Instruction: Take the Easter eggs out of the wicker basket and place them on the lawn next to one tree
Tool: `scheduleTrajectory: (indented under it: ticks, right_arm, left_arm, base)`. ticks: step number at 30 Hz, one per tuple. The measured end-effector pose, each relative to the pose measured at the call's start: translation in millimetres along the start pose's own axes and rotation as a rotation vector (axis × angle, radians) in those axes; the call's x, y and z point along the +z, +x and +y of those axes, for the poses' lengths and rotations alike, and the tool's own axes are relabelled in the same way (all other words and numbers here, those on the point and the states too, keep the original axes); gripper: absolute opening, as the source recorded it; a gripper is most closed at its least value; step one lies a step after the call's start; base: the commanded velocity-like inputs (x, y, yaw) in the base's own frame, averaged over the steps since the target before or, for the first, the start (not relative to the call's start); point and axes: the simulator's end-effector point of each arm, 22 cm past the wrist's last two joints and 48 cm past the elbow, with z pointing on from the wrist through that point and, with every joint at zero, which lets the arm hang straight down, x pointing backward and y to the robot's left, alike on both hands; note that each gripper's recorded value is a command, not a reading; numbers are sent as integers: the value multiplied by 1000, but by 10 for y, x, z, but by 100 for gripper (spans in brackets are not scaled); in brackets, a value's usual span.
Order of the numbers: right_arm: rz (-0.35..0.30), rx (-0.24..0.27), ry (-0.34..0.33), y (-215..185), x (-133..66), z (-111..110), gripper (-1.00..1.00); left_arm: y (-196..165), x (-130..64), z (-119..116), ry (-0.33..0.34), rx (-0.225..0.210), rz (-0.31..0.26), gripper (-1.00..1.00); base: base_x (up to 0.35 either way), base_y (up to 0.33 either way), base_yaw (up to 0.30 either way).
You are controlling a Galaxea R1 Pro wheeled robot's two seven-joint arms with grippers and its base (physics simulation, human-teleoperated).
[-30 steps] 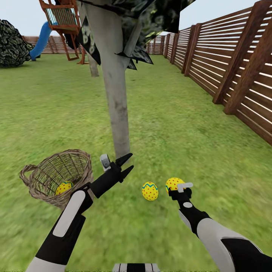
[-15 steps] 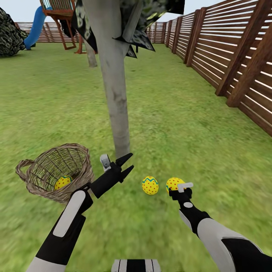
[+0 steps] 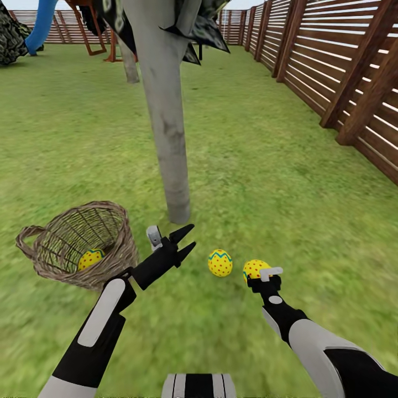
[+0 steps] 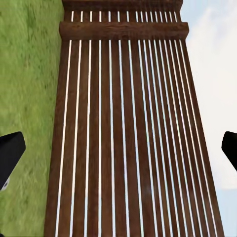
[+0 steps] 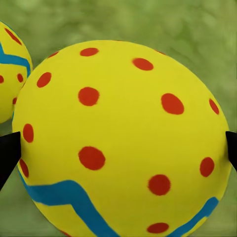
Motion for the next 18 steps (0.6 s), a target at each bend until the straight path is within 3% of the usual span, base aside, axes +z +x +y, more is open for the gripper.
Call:
scheduleTrajectory:
  ticks: [7, 15, 18]
  right_arm:
    - [8, -1, -2, 50, 16, 19, -100]
    - [4, -2, 0, 37, 16, 7, -100]
    - [2, -1, 3, 29, 20, -5, -100]
  left_arm:
    - [10, -20, 79, -9, -12, -5, 100]
    - [27, -12, 121, -16, -21, -5, 100]
    - [27, -8, 119, -15, -22, -6, 100]
  base:
    - [19, 0, 0]
    - [321, 0, 7]
    - [161, 0, 192]
